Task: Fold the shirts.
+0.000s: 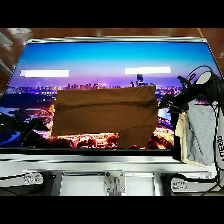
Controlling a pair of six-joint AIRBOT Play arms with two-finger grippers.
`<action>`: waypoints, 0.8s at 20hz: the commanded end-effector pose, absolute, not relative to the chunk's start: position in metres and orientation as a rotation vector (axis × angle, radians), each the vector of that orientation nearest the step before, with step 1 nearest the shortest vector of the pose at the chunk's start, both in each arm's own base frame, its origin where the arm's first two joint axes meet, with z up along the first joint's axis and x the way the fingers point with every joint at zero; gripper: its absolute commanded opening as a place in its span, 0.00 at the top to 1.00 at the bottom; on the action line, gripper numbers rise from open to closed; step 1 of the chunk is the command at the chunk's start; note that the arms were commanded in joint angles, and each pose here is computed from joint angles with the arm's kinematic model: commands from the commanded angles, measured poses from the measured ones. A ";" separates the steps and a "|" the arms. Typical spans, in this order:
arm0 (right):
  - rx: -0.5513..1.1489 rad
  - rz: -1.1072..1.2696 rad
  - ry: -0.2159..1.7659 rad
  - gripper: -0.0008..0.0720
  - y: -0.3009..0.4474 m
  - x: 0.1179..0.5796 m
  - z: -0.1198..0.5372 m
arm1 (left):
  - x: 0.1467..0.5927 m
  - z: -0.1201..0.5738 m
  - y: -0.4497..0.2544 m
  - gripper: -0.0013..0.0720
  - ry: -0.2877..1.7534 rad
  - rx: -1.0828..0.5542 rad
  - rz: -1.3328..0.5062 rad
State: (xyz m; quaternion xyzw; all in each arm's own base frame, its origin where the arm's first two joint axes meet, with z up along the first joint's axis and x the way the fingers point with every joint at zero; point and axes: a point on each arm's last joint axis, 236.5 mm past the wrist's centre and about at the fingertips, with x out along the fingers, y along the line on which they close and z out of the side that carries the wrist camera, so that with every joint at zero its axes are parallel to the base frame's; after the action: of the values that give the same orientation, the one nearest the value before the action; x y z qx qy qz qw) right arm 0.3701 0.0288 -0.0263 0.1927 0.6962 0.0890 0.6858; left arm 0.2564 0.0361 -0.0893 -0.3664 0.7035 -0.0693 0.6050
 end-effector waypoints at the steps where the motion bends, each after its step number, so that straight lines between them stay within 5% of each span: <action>1: 0.527 0.270 1.543 0.14 0.053 0.366 -0.039 | 0.254 -0.111 0.018 0.09 1.547 -0.937 -0.150; 5: 0.504 0.284 1.532 0.14 0.058 0.368 -0.041 | 0.266 -0.118 0.020 0.11 1.502 -0.912 -0.119; 7: 0.504 0.284 1.532 0.14 0.058 0.368 -0.041 | 0.274 -0.119 0.019 0.29 1.476 -0.909 -0.108; 10: 0.505 0.286 1.536 0.14 0.058 0.368 -0.040 | 0.289 -0.120 0.020 0.41 1.424 -0.919 -0.086; 12: 0.505 0.287 1.539 0.14 0.058 0.367 -0.040 | 0.292 -0.120 0.019 0.61 1.417 -0.931 -0.069; 14: 0.504 0.287 1.539 0.14 0.058 0.367 -0.040 | 0.290 -0.119 0.016 0.93 1.426 -0.927 -0.086; 16: 0.487 0.286 1.556 0.14 0.056 0.363 -0.042 | 0.288 -0.115 0.009 0.93 1.431 -0.923 -0.136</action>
State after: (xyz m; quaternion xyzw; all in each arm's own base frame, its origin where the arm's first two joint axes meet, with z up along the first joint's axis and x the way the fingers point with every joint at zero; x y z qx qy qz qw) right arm 0.3668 0.0574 -0.0407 0.2240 0.6859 0.1268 0.6807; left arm 0.2873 0.0157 -0.1182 -0.4079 0.6333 -0.0427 0.6563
